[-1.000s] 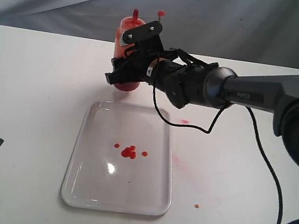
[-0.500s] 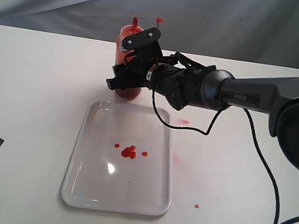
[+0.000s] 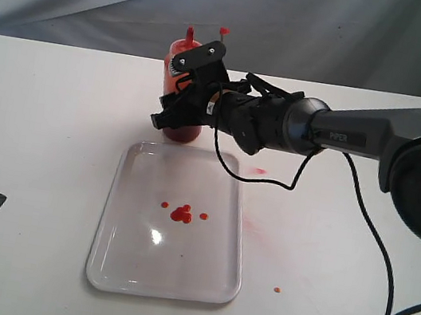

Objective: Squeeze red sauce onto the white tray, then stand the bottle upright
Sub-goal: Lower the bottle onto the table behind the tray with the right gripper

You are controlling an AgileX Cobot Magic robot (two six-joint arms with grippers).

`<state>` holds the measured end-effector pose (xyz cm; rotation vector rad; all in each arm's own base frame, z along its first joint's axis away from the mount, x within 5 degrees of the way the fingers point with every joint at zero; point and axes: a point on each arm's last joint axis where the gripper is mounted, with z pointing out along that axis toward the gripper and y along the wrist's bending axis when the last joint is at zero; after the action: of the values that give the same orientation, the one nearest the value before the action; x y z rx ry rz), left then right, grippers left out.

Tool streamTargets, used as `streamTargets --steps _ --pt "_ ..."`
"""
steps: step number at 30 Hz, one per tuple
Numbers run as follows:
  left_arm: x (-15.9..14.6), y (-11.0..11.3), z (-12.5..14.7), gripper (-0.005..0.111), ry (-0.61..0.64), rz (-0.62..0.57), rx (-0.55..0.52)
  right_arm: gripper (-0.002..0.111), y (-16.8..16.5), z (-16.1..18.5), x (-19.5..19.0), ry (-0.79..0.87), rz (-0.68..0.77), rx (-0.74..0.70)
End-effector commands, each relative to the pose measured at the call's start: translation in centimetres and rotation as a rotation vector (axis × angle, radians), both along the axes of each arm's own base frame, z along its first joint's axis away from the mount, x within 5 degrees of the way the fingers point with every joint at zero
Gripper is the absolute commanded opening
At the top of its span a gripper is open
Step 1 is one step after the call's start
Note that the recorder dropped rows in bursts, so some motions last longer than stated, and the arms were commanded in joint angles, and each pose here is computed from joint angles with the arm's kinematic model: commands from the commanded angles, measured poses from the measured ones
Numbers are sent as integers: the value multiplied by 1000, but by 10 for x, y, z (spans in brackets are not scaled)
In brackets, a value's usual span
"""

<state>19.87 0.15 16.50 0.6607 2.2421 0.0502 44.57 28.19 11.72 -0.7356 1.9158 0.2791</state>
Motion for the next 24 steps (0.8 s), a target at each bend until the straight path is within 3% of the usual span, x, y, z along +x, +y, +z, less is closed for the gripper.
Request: streamTargets --steps 1,7,10,24 --pt "-1 -2 1 105 -5 3 -19 21 2 18 5 -73 5 46" --pt "-1 -2 1 105 -5 3 -19 64 2 21 5 -93 9 62" --pt "-1 -2 1 105 -5 3 -19 75 3 23 5 -111 12 76" --pt "-1 -2 1 105 -5 3 -19 78 3 22 6 -70 -37 129"
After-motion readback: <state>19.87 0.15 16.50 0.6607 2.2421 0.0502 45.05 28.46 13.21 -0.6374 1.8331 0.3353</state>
